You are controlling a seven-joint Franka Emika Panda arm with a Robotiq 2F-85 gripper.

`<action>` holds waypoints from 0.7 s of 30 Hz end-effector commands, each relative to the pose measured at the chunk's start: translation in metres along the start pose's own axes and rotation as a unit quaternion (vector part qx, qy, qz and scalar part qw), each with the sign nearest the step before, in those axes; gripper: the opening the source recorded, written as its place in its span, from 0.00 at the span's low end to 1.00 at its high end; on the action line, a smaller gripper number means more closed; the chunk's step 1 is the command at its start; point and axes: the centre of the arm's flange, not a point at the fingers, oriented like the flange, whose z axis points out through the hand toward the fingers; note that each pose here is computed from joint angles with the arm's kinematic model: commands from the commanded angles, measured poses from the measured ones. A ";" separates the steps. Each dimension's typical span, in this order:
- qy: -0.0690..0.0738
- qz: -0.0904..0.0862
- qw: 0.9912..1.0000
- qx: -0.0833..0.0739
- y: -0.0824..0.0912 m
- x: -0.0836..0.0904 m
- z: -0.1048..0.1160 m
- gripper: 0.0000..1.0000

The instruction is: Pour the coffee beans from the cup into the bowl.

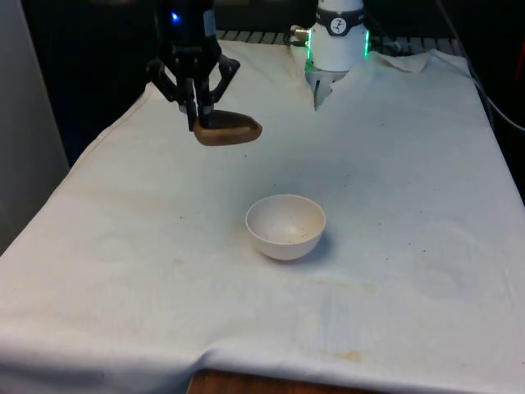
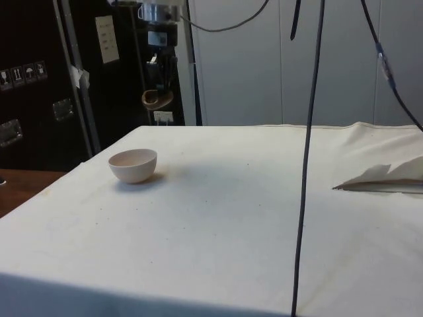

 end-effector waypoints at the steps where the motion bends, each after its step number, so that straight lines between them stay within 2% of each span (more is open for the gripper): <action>1: 0.001 0.001 1.000 -0.007 -0.003 0.000 -0.002 0.00; 7: -0.002 0.001 1.000 -0.018 -0.013 0.003 -0.006 0.00; 8: -0.004 0.000 1.000 -0.013 -0.012 0.003 -0.005 0.00; 9: -0.002 0.001 1.000 -0.020 -0.014 0.003 -0.006 0.00; 16: -0.005 0.001 0.999 -0.032 -0.025 0.007 -0.010 0.00; 17: -0.007 0.000 1.000 -0.026 -0.023 0.007 -0.008 0.00; 18: -0.005 0.001 0.999 -0.035 -0.027 0.007 -0.011 0.00; 21: -0.007 0.002 0.999 -0.042 -0.032 0.009 -0.012 0.00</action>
